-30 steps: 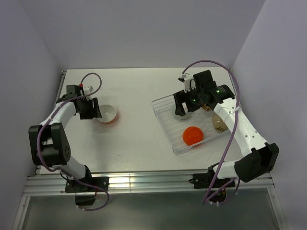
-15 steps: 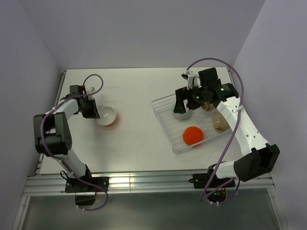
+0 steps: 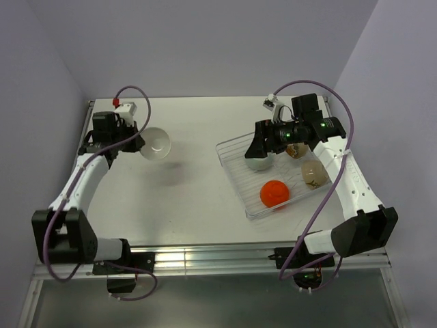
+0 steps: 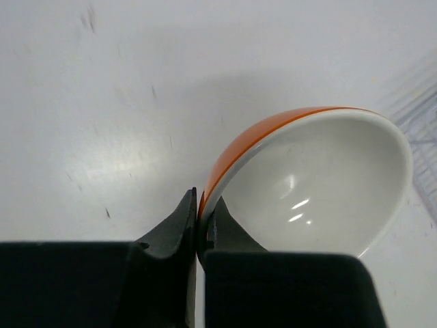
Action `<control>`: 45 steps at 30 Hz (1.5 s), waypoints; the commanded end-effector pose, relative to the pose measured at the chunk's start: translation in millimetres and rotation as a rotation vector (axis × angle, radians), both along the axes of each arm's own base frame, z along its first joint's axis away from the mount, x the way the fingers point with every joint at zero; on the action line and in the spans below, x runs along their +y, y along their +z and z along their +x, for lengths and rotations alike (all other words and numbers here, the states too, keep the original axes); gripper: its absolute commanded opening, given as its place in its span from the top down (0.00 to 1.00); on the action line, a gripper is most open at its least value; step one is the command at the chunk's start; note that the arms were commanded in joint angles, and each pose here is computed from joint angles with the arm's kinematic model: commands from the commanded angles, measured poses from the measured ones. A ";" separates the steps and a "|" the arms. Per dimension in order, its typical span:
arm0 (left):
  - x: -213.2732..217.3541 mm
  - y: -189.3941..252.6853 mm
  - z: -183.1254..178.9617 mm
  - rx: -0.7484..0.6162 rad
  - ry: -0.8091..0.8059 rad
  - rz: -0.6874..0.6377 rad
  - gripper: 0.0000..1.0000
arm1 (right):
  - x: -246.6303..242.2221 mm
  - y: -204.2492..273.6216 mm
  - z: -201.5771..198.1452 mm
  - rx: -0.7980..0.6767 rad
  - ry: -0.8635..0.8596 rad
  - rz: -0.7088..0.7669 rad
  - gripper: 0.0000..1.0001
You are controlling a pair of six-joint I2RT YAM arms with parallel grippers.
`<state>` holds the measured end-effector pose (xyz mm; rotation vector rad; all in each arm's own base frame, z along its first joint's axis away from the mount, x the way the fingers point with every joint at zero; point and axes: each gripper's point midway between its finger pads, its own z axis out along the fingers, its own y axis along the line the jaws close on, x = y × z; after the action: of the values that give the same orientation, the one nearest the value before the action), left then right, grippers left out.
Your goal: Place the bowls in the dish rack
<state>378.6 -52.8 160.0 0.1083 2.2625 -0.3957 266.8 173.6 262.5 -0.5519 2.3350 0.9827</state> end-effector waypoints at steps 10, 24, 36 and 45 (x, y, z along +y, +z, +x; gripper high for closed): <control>-71.3 162.5 -45.0 -0.901 -0.253 0.342 1.00 | 15.5 40.7 -19.3 -0.060 0.100 0.150 0.09; -140.3 203.2 -115.4 -0.888 -0.538 -0.085 1.00 | 52.9 82.7 -40.9 -0.298 0.307 0.232 0.07; -170.1 229.2 -130.1 -0.766 -0.569 -0.352 1.00 | 87.4 129.6 -54.2 -0.209 0.327 0.420 0.06; -181.4 226.6 -126.0 -0.703 -0.567 -0.400 1.00 | 105.5 133.3 -55.8 -0.195 0.352 0.418 0.05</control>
<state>258.0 -229.9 341.6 0.6094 1.5111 -0.8813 210.7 270.5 378.1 -0.8316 1.8845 1.4568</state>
